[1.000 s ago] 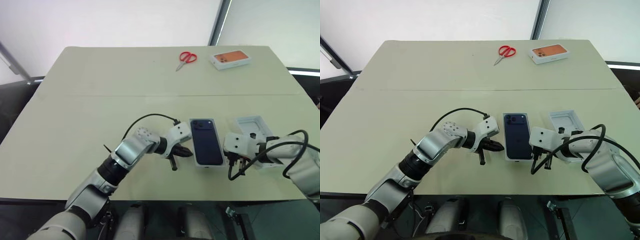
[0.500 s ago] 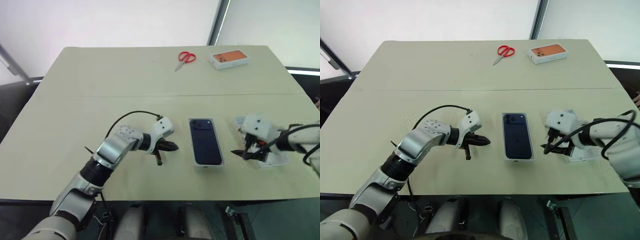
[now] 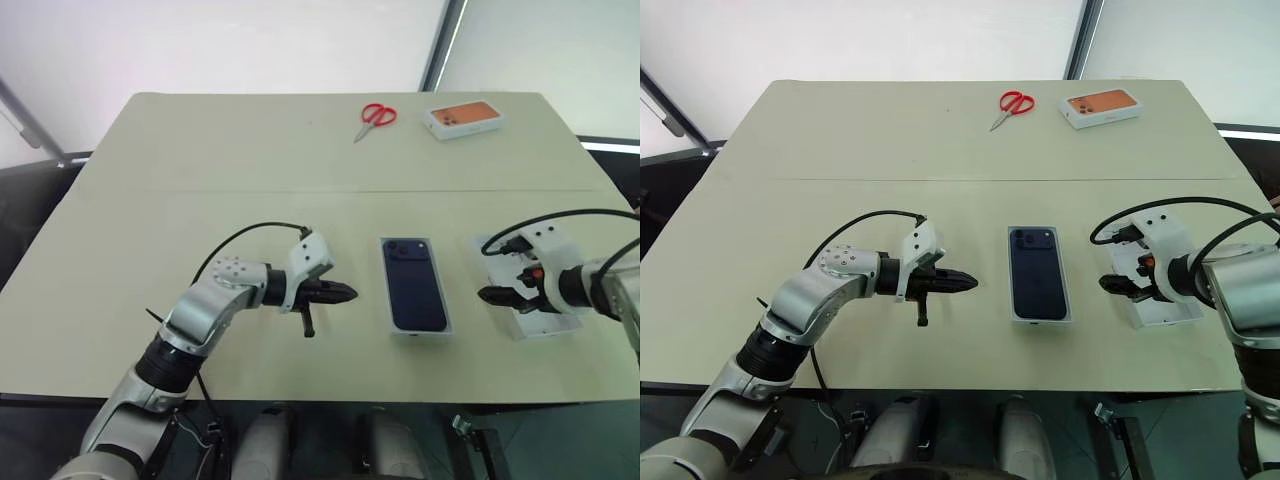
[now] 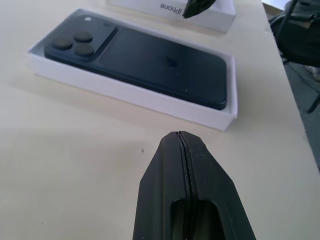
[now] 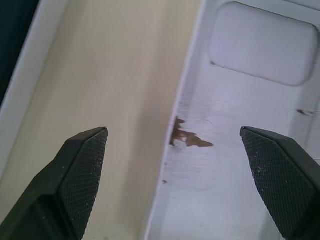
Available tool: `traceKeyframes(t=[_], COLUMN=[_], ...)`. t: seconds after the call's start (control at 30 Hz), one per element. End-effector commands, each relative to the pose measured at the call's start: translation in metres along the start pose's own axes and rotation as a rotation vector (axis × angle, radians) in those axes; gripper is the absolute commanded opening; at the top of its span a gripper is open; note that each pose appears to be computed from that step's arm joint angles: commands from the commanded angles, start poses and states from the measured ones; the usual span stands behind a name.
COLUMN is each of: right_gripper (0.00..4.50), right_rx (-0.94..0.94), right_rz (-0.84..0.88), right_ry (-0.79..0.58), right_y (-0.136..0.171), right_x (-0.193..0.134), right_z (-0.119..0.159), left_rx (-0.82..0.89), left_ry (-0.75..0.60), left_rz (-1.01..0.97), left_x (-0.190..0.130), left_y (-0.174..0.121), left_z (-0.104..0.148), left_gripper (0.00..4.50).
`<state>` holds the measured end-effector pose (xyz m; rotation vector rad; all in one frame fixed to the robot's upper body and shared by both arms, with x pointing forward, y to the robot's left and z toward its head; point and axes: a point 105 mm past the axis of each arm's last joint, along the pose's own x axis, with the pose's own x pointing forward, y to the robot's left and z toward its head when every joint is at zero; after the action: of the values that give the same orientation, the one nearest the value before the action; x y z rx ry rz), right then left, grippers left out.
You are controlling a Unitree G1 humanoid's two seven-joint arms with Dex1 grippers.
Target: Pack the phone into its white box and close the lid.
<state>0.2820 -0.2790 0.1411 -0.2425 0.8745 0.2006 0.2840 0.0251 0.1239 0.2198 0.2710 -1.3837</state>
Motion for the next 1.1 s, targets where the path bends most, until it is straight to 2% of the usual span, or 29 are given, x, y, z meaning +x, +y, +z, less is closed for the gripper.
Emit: traceKeyframes(t=[0.03, 0.1, 0.3, 0.47, 0.53, 0.63, 0.73, 0.8, 0.87, 1.0, 1.1], right_gripper=[3.94, 3.17, 0.02, 0.02, 0.02, 0.02, 0.02, 0.02, 0.02, 0.02, 0.02], right_rx=[0.031, 0.034, 0.054, 0.061, 0.068, 0.092, 0.143, 0.153, 0.193, 0.299, 0.439], right_rz=[-0.005, -0.007, 0.005, -0.021, -0.032, -0.008, 0.107, 0.384, 0.641, 1.028, 1.08], right_ry=[-0.036, -0.032, -0.029, -0.029, -0.065, -0.203, -0.342, -0.51, -0.604, -0.575, -0.49], right_y=[0.001, 0.003, 0.005, 0.0, -0.003, -0.002, 0.008, 0.041, 0.07, 0.134, 0.164], right_x=[-0.003, -0.001, 0.002, 0.001, -0.003, -0.016, -0.028, -0.047, -0.06, -0.062, -0.052], right_z=[0.005, 0.002, -0.001, 0.001, 0.011, 0.042, 0.071, 0.104, 0.125, 0.133, 0.117], left_rx=[0.043, 0.041, 0.049, 0.049, 0.041, 0.022, -0.003, -0.043, -0.05, 0.026, 0.052], left_ry=[-0.037, -0.043, -0.039, -0.042, -0.048, -0.065, -0.073, -0.083, -0.085, -0.161, -0.15], left_rz=[-0.03, -0.038, -0.052, -0.039, -0.015, 0.034, 0.091, 0.193, 0.249, 0.314, 0.321], left_x=[0.003, 0.002, -0.001, -0.004, -0.007, -0.016, -0.025, -0.038, -0.048, -0.06, -0.061], left_y=[-0.008, -0.01, -0.013, -0.01, -0.006, 0.002, 0.012, 0.03, 0.039, 0.05, 0.051], left_z=[0.011, 0.012, 0.01, 0.01, 0.009, 0.009, 0.006, -0.002, -0.005, 0.007, 0.006], left_gripper=[0.0, 0.0, 0.0, 0.0, 0.0, 0.0, 0.0, 0.0, 0.0, 0.0, 0.0])
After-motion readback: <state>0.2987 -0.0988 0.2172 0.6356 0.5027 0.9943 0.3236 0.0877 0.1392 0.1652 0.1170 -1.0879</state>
